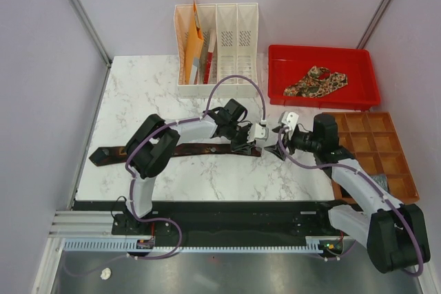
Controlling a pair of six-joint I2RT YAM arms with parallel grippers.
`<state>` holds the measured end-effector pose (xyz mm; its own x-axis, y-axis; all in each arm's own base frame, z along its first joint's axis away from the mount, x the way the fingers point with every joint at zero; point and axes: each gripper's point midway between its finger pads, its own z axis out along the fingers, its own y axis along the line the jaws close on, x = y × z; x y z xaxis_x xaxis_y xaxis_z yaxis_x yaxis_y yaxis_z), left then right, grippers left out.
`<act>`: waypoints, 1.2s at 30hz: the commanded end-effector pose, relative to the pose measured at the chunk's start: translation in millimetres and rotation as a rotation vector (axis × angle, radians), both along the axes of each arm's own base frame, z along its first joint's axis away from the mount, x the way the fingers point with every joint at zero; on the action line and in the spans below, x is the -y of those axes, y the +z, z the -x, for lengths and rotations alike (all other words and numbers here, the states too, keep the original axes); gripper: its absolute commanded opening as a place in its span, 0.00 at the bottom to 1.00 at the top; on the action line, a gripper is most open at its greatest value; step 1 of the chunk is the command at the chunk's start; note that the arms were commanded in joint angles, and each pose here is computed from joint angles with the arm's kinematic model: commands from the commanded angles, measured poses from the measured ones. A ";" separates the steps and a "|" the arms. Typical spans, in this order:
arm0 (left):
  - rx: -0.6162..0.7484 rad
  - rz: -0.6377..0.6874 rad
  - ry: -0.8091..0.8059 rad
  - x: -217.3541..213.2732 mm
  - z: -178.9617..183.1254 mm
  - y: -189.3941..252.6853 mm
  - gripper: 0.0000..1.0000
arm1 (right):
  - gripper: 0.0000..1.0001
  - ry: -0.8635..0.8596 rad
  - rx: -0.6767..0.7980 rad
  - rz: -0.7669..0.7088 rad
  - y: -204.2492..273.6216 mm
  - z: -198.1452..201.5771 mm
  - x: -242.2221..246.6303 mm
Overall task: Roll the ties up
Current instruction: Roll the tie at the center of the board.
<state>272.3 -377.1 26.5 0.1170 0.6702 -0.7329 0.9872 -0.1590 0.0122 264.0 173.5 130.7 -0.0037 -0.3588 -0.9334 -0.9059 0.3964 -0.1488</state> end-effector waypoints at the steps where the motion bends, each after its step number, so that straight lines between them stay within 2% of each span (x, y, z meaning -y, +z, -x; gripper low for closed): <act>1: -0.066 -0.100 -0.007 -23.9 18.6 -21.7 0.02 | 0.77 -0.313 -0.338 -0.150 -0.2 -7.7 10.4; 2: -0.064 -0.100 -0.006 -23.8 18.2 -21.7 0.02 | 0.75 -0.368 -0.406 -0.154 -10.2 -10.7 16.1; 4: -0.061 -0.105 -0.004 -24.9 17.9 -22.9 0.02 | 0.64 -0.499 -0.554 -0.171 -20.5 -16.6 23.4; 6: -0.058 -0.109 -0.004 -26.1 18.0 -23.6 0.02 | 0.59 -0.541 -0.698 -0.171 -32.9 -18.5 20.9; 11: -0.056 -0.110 0.013 -26.1 15.4 -23.3 0.02 | 0.60 -0.614 -0.950 -0.188 -61.6 -15.9 14.2; 14: -0.055 -0.109 0.026 -25.2 13.5 -24.3 0.02 | 0.65 -0.617 -1.024 -0.199 -75.4 -16.4 8.9; 20: -0.065 -0.098 0.059 -19.4 8.4 -23.0 0.02 | 0.63 -0.598 -1.171 -0.227 -94.5 -25.9 -5.8; 28: -0.083 -0.086 0.094 -15.8 5.5 -23.6 0.02 | 0.61 -0.603 -1.247 -0.235 -110.5 -27.9 -11.4; 36: -0.094 -0.075 0.108 -13.3 5.2 -23.6 0.02 | 0.61 -0.532 -1.307 -0.197 -114.0 -8.4 -14.1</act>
<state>273.5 -378.4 27.3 0.0496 0.6739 -0.7372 0.9946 -0.1003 -0.0248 289.2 189.9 31.2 -0.9604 0.1309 -0.2461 -0.1124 0.6261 0.7716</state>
